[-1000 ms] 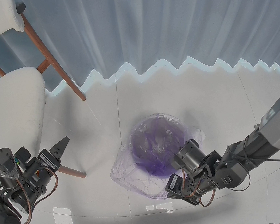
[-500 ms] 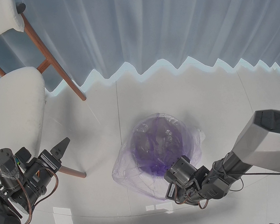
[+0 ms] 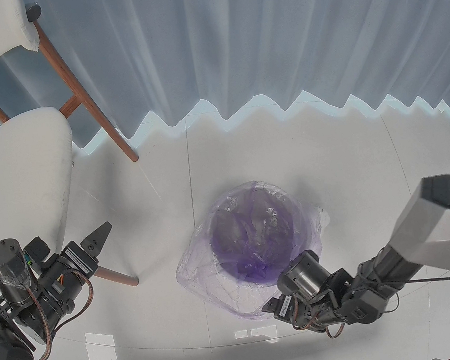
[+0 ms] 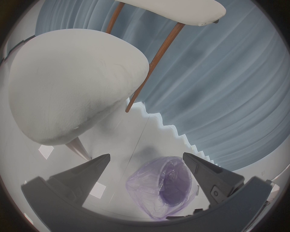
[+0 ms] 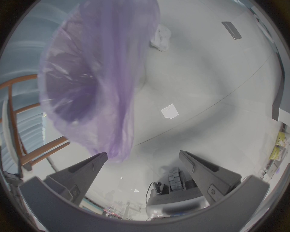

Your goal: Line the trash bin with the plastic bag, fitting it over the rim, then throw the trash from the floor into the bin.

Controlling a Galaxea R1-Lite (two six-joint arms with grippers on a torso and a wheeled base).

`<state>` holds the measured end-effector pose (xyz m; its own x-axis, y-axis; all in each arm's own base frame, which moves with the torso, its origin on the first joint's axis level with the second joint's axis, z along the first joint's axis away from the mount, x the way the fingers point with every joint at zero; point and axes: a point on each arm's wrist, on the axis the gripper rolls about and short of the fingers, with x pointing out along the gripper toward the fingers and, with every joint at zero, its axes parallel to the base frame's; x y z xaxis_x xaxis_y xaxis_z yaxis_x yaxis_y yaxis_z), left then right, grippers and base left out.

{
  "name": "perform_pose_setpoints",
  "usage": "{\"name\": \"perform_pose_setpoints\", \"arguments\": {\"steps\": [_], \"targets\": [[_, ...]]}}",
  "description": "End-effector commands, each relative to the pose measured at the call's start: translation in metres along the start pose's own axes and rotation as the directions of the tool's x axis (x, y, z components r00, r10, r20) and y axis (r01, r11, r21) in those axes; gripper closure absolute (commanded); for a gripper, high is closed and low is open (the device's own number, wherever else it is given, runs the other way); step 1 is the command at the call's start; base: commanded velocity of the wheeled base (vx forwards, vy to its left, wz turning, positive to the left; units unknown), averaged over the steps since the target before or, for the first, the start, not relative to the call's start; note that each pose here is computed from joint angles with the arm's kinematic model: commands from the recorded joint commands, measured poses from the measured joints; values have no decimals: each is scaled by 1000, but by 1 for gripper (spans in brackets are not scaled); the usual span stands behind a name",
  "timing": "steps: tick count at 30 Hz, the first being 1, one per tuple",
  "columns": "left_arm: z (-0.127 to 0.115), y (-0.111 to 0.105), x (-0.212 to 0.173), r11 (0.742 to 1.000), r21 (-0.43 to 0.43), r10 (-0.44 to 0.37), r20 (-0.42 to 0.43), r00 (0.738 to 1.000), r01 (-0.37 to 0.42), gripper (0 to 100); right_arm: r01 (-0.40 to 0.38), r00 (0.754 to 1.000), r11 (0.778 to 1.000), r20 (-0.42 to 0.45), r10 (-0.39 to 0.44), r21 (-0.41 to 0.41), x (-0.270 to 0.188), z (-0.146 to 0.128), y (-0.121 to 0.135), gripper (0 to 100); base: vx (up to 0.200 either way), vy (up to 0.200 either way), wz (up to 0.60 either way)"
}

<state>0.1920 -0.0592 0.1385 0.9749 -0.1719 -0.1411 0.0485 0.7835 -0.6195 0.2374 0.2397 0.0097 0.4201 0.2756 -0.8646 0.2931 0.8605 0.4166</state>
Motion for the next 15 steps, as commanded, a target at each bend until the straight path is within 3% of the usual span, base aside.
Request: {"name": "perform_pose_setpoints", "arguments": {"steps": [1,4,9,15], "targets": [[-2,4,-2,1000,1,17,-7,1000,-17,0,-198,980,980,-27,198,18,-91,5,-20,0,0,0,0],[-2,5,-2,1000,1,19,-10,1000,-19,0,-215,977,976,13,214,37,-104,23,-36,0,0,0,0],[-4,4,1,1000,6,21,-18,1000,-20,0,-156,986,981,73,149,112,-90,57,-53,0,0,0,0],[-5,4,2,1000,10,17,-21,1000,-17,0,-129,989,984,94,118,122,-64,73,-58,0,0,0,0]]}}
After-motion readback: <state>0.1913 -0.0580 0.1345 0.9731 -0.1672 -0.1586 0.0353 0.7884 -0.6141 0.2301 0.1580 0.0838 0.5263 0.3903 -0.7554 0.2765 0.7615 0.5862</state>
